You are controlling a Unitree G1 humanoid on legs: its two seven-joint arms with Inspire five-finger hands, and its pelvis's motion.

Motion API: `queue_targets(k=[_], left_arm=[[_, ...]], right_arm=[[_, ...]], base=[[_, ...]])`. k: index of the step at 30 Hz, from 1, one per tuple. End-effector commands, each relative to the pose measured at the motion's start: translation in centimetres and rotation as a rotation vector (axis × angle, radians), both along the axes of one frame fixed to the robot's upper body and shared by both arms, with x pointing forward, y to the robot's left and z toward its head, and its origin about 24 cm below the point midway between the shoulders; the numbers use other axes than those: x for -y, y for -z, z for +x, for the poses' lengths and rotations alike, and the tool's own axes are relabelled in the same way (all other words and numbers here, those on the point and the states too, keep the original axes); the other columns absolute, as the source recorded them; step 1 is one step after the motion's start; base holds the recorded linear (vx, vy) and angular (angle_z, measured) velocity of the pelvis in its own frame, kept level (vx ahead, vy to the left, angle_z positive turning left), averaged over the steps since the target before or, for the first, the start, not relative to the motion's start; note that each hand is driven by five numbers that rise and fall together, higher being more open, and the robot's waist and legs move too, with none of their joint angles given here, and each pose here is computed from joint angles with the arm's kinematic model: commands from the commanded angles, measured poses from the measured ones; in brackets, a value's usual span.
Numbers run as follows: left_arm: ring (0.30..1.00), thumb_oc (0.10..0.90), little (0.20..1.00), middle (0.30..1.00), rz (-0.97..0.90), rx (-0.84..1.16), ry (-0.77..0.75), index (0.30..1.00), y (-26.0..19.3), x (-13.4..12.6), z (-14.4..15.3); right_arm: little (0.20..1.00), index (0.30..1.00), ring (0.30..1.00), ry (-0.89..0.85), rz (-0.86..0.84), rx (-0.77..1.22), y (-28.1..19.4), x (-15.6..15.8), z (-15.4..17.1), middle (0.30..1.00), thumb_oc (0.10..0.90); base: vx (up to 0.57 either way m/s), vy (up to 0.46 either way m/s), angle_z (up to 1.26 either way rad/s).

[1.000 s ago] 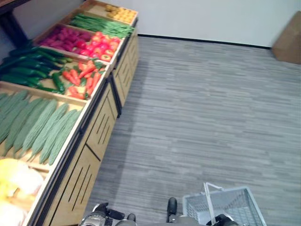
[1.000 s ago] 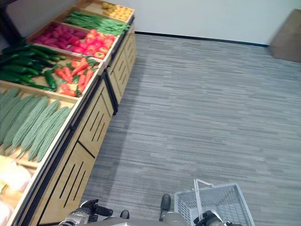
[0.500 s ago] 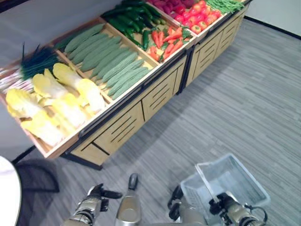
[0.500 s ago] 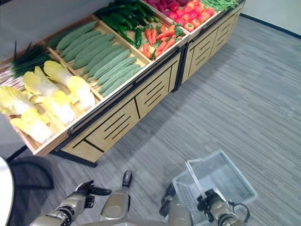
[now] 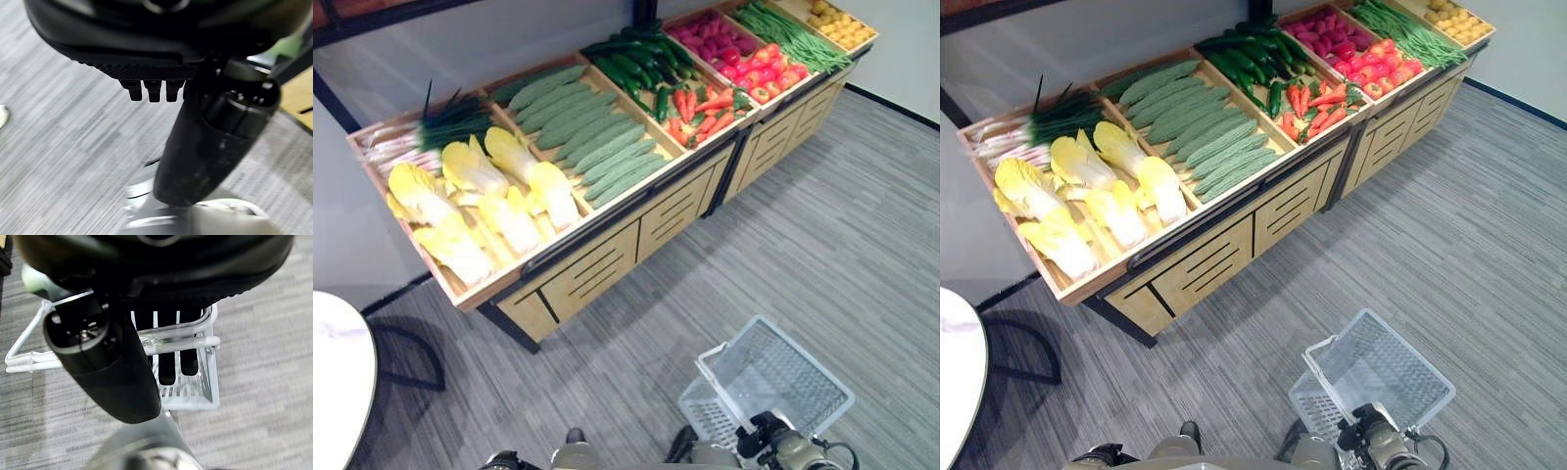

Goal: Get the vegetables into the basket

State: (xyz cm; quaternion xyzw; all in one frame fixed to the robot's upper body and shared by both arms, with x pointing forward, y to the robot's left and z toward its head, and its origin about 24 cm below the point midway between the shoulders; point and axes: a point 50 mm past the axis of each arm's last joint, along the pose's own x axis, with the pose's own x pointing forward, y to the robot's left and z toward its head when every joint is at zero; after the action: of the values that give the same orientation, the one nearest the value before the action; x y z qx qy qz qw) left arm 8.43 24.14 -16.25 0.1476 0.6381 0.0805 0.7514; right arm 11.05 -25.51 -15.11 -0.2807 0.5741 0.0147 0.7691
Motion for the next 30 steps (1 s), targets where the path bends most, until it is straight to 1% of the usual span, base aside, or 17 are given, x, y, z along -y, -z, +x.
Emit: queue_targets(k=[1,9,16,20,29,30], left_arm=[[1.000,0.900,1.000,1.000,-0.008,0.027,0.032,1.000,-0.1,0.8,1.5],[1.000,0.900,1.000,1.000,-0.004,0.028,0.007,1.000,-0.1,0.5,1.2],[1.000,0.900,1.000,1.000,0.020,0.052,-0.025,1.000,-0.5,-0.6,1.8],[1.000,0.900,1.000,1.000,0.031,0.070,-0.011,1.000,-0.9,-1.1,2.4],[1.000,0.900,1.000,1.000,0.043,0.075,-0.005,1.000,-1.0,-1.5,2.6],[1.000,0.900,1.000,1.000,0.046,0.069,-0.005,1.000,-1.0,-1.6,2.5]], right_arm=[[0.300,0.300,0.300,-0.017,-0.022,-0.006,-0.3,0.7,0.5,0.300,0.400],[0.300,0.300,0.300,-0.006,-0.014,-0.025,-0.1,0.5,0.2,0.300,0.400],[0.300,0.300,0.300,0.012,0.003,-0.014,-0.2,0.3,0.7,0.300,0.400],[0.300,0.300,0.300,0.029,0.006,0.005,-0.4,0.5,1.1,0.300,0.400],[0.300,0.300,0.300,0.034,0.022,0.004,-0.2,0.2,0.9,0.300,0.400],[0.300,0.300,0.300,0.039,0.026,-0.006,-0.1,0.2,0.5,0.300,0.400]], base=[[0.04,0.055,-0.16],[0.07,0.122,-0.05],[0.08,0.196,0.00],[0.11,0.151,0.01],[0.15,-0.104,0.48],[0.12,-0.121,0.65]])
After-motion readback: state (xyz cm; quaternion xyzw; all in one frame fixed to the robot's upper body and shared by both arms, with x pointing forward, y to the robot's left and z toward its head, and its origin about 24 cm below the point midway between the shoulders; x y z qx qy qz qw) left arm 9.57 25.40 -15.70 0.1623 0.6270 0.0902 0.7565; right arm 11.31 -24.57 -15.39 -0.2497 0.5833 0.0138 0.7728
